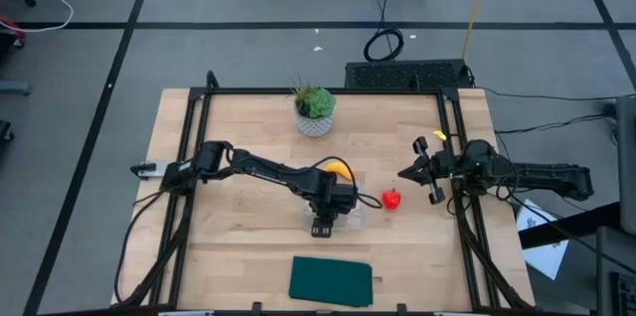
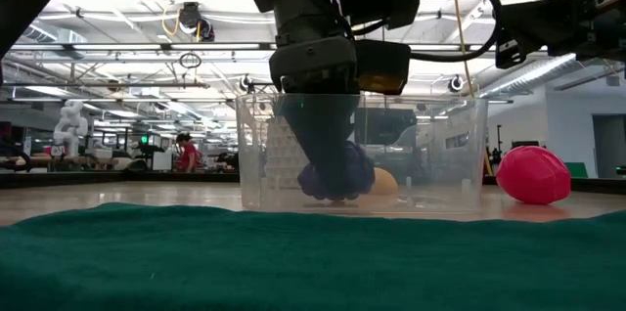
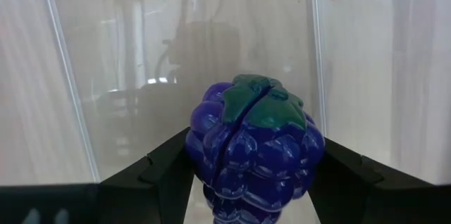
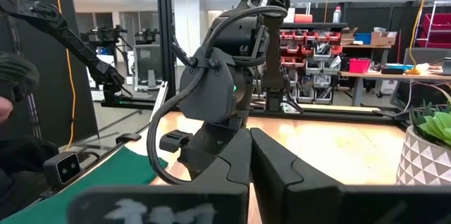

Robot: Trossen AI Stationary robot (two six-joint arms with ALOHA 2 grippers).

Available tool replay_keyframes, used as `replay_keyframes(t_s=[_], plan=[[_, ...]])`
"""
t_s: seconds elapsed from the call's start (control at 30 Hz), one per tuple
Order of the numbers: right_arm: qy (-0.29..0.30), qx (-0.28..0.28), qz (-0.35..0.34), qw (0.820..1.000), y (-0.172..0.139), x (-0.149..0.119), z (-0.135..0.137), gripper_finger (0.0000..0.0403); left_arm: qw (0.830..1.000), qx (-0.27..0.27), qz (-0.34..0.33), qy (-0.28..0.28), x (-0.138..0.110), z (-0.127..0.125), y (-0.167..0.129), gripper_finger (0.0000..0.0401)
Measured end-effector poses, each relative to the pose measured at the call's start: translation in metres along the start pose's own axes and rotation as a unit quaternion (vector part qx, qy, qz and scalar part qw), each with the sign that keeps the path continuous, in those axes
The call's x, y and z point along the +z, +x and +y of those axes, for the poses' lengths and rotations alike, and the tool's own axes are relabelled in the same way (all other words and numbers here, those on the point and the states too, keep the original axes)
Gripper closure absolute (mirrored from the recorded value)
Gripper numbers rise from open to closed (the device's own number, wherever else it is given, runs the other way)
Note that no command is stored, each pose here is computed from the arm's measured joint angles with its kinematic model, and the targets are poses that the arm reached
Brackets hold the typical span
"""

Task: Pick and placing Produce into tupperware
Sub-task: Put the grapes into the transparent bin

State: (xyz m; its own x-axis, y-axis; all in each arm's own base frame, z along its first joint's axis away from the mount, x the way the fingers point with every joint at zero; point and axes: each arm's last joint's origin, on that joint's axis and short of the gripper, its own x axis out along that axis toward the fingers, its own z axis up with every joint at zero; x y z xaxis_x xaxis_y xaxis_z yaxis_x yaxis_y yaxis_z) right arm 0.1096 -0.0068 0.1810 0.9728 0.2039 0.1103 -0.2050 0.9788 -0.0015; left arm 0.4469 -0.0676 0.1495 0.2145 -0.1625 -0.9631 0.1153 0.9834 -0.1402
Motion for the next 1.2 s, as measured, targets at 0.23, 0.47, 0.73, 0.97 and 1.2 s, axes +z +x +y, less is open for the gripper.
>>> replay_keyframes(t_s=[0.23,0.47,0.73,0.97,1.2], plan=[[0.0,0.0,0.0,1.0,0.0,0.0001,0.0,0.0403,1.0,0.0,0.0,-0.002,-0.0001,0.0,0.0003,0.0164],[0.0,0.0,0.0,1.0,0.0,0.0001,0.0,0.0403,1.0,-0.001,0.001,0.0,-0.0001,0.0,0.0007,0.0129],[0.0,0.0,0.0,1.0,0.0,0.0001,0.0,0.0403,1.0,-0.002,0.0,0.002,0.0,0.0004,0.0008,0.0117],[0.0,0.0,0.0,1.0,0.0,0.0,0.0,0.0403,1.0,0.001,0.003,0.011,0.0011,-0.0002,-0.0039,0.0116],[0.0,0.0,0.0,1.0,0.0,0.0,0.0,0.0403,1.0,0.019,0.007,0.014,0.002,0.0001,-0.0069,0.0116]])
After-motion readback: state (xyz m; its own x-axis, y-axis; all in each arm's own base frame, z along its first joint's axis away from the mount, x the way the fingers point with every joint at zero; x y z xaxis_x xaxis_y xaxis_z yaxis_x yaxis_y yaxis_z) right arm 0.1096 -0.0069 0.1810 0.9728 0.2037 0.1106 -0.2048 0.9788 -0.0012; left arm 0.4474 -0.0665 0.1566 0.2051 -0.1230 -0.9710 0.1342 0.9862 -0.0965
